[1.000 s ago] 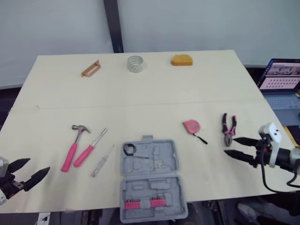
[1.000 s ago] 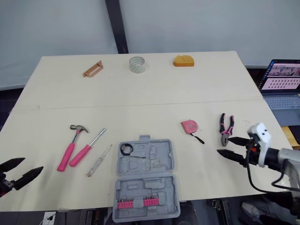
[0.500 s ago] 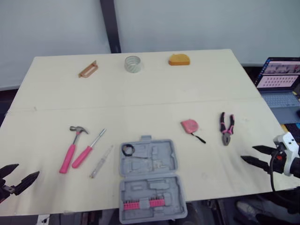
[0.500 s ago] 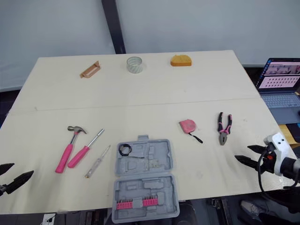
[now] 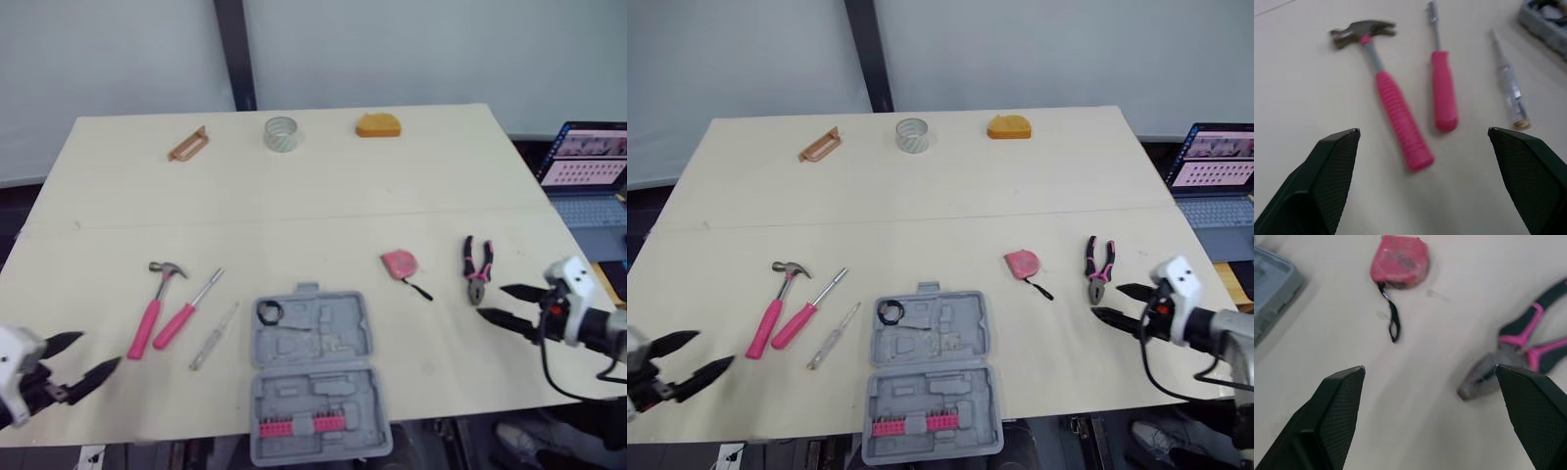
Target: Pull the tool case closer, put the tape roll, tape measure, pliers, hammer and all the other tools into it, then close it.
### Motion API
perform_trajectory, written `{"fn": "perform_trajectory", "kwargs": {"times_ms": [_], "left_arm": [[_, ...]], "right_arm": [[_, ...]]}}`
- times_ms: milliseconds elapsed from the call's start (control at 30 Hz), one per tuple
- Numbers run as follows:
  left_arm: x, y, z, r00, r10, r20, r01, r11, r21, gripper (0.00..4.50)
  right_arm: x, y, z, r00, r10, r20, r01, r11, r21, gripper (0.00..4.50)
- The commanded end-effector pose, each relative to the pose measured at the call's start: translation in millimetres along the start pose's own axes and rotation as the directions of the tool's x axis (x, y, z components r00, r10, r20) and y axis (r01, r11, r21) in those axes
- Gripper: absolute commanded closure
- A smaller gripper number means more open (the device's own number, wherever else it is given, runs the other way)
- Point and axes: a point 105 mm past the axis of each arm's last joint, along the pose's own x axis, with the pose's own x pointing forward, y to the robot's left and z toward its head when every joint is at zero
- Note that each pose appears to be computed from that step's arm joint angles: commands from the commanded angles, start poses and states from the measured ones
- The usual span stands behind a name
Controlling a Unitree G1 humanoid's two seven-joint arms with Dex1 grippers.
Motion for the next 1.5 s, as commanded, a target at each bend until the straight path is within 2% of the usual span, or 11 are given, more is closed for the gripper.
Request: {"fn": "perform_trajectory", "kwargs": {"times_ms": [33, 233, 367, 733, 967, 1067, 1100, 1300, 1333, 1500], "left_arm": [[19.6, -19.9, 21.8, 0.994, -0.097, 0.055, 0.094, 0.994, 0.054, 0.00], [69.7, -61.3, 62.7, 0.932, -0.329, 0.149, 0.303, 0.937, 0.171, 0.00], [97.2, -81.4, 82.4, 0.878, -0.438, 0.192, 0.392, 0.889, 0.236, 0.00], [146.0, -138.7, 130.4, 0.733, -0.613, 0.296, 0.511, 0.783, 0.356, 0.00], [158.7, -149.7, 146.7, 0.694, -0.639, 0.333, 0.526, 0.765, 0.372, 0.00], [161.0, -150.9, 147.8, 0.682, -0.651, 0.334, 0.539, 0.756, 0.373, 0.00], [162.1, -149.6, 144.9, 0.685, -0.652, 0.325, 0.539, 0.754, 0.376, 0.00], [166.5, -140.6, 136.1, 0.704, -0.641, 0.304, 0.523, 0.759, 0.389, 0.00], [166.9, -140.5, 137.0, 0.703, -0.642, 0.305, 0.521, 0.758, 0.393, 0.00], [166.3, -145.5, 138.4, 0.689, -0.661, 0.299, 0.528, 0.739, 0.418, 0.00]], "right_arm": [[11.6, 7.4, 10.2, 1.000, -0.017, -0.004, 0.017, 0.999, -0.047, 0.03], [52.3, 27.7, 15.1, 1.000, -0.016, -0.026, 0.015, 0.997, -0.074, 0.03], [68.2, 28.7, 10.6, 0.998, -0.047, -0.049, 0.043, 0.996, -0.073, 0.03], [89.9, 30.8, 5.7, 0.995, -0.074, -0.062, 0.071, 0.996, -0.058, 0.03], [93.5, 29.2, 2.9, 0.994, -0.090, -0.065, 0.086, 0.995, -0.051, 0.03], [94.0, 29.8, -1.2, 0.993, -0.094, -0.073, 0.090, 0.995, -0.049, 0.80], [94.6, 30.9, -3.2, 0.993, -0.093, -0.077, 0.089, 0.995, -0.053, 1.20], [97.1, 35.8, -7.7, 0.992, -0.093, -0.082, 0.088, 0.994, -0.063, 4.26], [97.0, 35.5, -7.9, 0.992, -0.097, -0.081, 0.092, 0.994, -0.062, 4.39], [94.7, 36.8, -10.4, 0.992, -0.099, -0.083, 0.094, 0.994, -0.059, 4.39]]}}
